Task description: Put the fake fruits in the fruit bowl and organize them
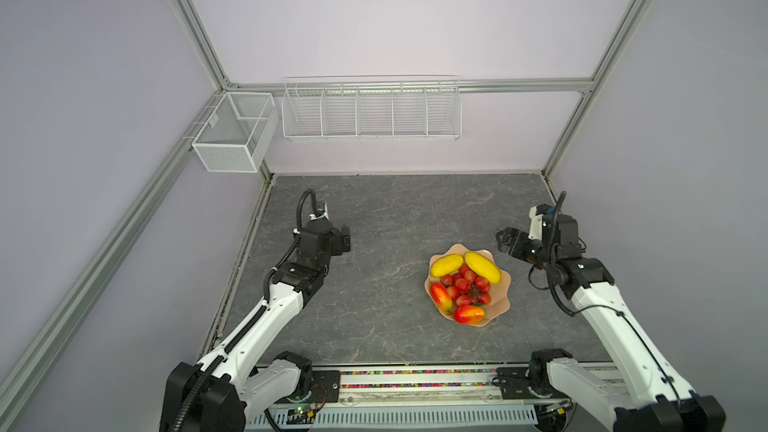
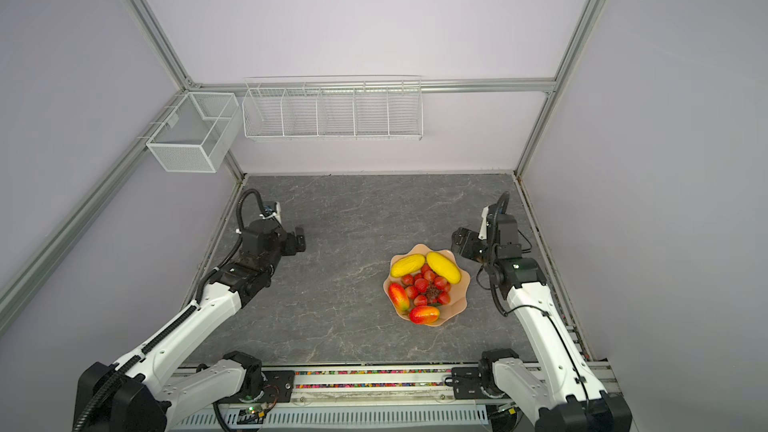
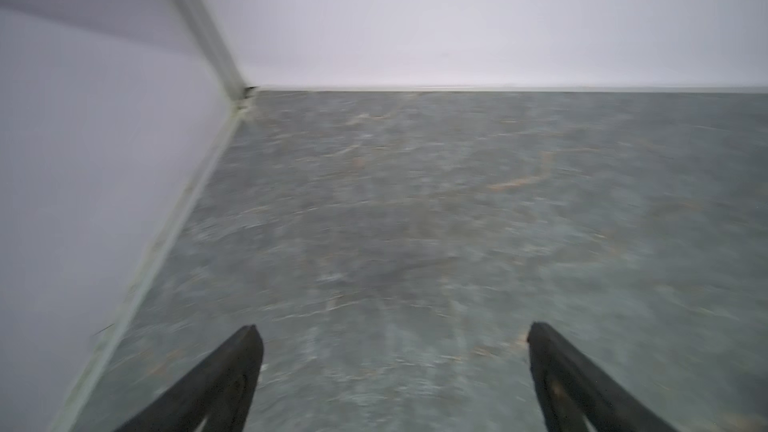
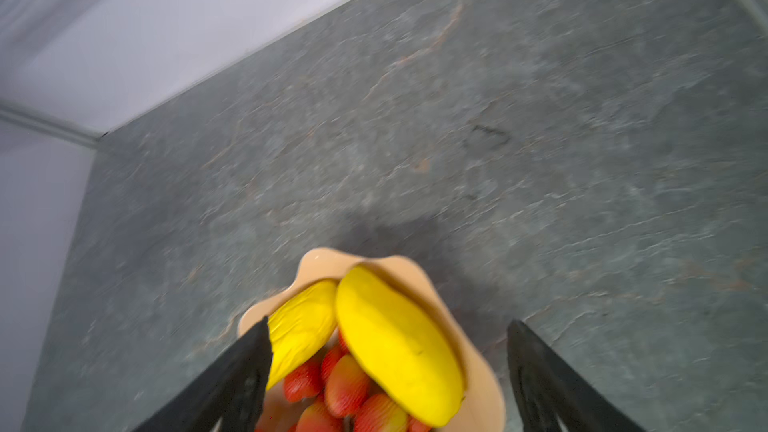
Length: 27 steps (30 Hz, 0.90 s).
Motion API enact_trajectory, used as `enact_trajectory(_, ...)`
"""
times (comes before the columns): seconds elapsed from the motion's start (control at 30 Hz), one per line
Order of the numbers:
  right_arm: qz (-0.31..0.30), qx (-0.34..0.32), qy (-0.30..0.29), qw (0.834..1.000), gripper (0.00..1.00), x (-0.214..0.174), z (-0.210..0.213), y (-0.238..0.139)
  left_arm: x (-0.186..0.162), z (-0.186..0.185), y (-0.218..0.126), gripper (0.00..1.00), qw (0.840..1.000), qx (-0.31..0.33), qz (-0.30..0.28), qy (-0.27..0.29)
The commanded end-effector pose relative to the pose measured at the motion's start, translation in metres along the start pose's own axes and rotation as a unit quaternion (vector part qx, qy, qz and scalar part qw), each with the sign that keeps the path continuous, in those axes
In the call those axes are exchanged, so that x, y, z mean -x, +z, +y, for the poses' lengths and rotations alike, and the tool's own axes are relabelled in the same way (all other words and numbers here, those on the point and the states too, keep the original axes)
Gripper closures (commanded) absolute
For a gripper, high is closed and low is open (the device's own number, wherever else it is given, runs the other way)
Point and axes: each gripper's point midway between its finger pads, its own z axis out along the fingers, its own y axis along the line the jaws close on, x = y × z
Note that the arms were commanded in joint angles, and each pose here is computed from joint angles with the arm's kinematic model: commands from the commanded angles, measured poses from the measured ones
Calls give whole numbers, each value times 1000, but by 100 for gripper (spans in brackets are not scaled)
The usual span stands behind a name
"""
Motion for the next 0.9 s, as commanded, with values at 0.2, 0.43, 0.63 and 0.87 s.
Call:
enact_trajectory(0.2, -160, -143, -72, 974, 11, 18, -106, 60, -46, 82, 36, 1, 986, 136, -74, -65)
enact_trajectory(0.43, -193, -110, -117, 968, 12, 11, -98, 92, -38, 73, 64, 1, 986, 93, -120, -66)
enact_trajectory(0.63, -224, -66, -218, 948, 12, -10, -62, 109, -53, 58, 90, 1, 994, 65, -78, -44)
enact_trajectory(0.87, -184, -69, -208, 958, 12, -11, -65, 115, -51, 59, 90, 1, 992, 66, -100, -44)
